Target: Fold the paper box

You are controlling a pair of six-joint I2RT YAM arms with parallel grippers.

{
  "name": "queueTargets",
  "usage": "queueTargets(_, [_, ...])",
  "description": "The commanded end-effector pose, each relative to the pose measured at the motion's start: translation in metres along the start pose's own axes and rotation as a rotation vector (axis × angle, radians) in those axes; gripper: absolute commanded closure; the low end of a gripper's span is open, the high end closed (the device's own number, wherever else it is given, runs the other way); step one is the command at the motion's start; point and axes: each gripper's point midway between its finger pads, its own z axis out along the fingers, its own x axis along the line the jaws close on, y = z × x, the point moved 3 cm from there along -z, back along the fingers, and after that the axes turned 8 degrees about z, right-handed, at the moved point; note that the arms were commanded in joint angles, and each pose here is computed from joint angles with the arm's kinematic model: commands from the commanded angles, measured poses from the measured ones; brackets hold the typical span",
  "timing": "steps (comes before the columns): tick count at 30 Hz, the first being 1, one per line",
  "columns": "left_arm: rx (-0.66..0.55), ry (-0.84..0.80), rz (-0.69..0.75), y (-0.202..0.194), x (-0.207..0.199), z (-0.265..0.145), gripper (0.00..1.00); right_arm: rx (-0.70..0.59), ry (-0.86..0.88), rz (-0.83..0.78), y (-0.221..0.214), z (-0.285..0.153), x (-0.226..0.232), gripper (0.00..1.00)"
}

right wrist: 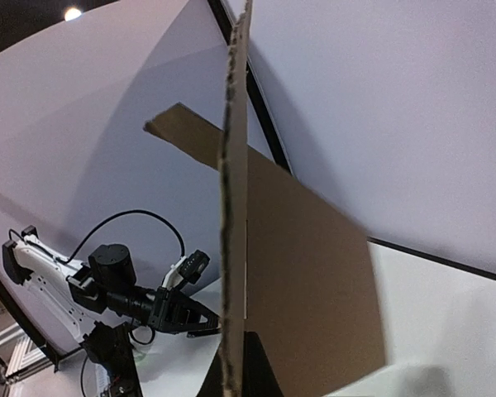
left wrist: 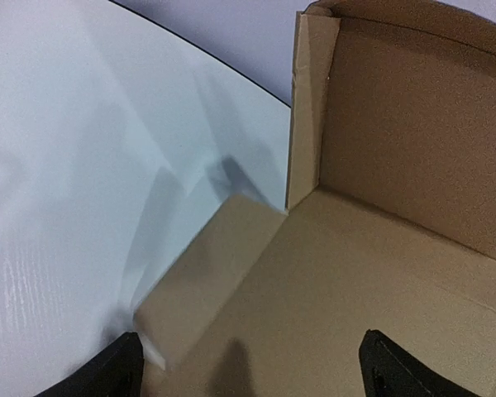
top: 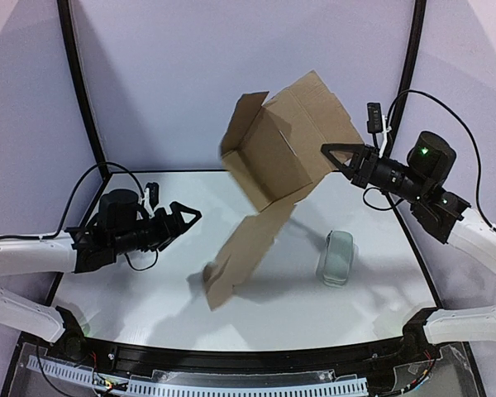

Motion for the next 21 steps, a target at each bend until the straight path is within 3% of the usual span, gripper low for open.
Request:
queueTargets(1, [-0.033, -0.116, 0.038, 0.003, -0.015, -0.010, 0.05, -0.069, 0.058, 0.024, 0.011, 0.003, 0.007, 1.00])
queueTargets(11, [-0.165, 0.032, 0.118, 0.030, -0.001, 0.010, 0.01, -0.007, 0.199, 0.012, 0.010, 0.001, 0.032, 1.00])
queueTargets(21, [-0.234, -0.152, 0.155, 0.047, -0.030, 0.038, 0.01, 0.004, 0.323, 0.087, 0.017, -0.001, 0.051, 1.00])
